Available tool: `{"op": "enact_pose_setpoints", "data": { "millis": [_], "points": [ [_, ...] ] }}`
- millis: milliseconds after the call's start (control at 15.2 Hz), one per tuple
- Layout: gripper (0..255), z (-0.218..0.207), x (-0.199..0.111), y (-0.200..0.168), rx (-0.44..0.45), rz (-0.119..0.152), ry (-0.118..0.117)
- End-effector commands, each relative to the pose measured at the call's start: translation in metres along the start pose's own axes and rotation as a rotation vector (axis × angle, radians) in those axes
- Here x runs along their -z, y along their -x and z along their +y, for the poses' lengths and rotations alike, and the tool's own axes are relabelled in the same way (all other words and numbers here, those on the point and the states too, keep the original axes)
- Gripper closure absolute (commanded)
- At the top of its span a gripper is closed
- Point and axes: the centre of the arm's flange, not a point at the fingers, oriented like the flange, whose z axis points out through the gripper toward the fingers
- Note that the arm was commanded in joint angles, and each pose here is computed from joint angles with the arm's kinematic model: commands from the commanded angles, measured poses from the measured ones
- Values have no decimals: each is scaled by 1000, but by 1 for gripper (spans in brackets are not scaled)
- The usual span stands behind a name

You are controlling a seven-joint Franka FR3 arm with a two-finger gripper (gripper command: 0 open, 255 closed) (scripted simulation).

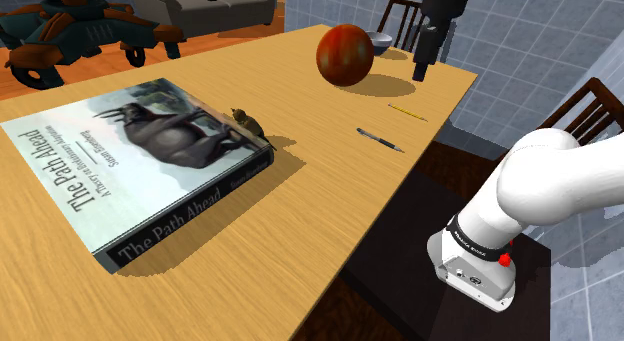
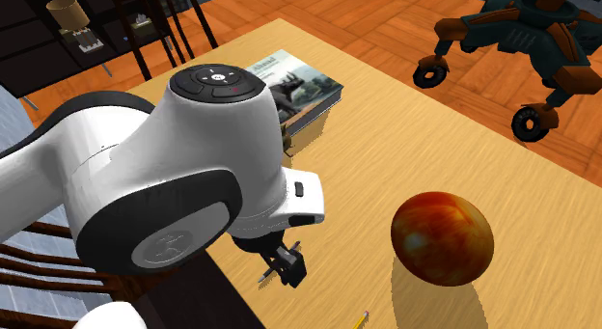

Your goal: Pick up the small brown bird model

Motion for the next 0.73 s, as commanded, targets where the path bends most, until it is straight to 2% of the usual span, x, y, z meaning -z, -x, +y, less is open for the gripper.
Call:
{"op": "enact_pose_setpoints", "data": {
  "millis": [0,660],
  "points": [
    [0,0,0,0,0,0,0],
    [0,-81,-1,-109,21,-38,-12]
  ]
}}
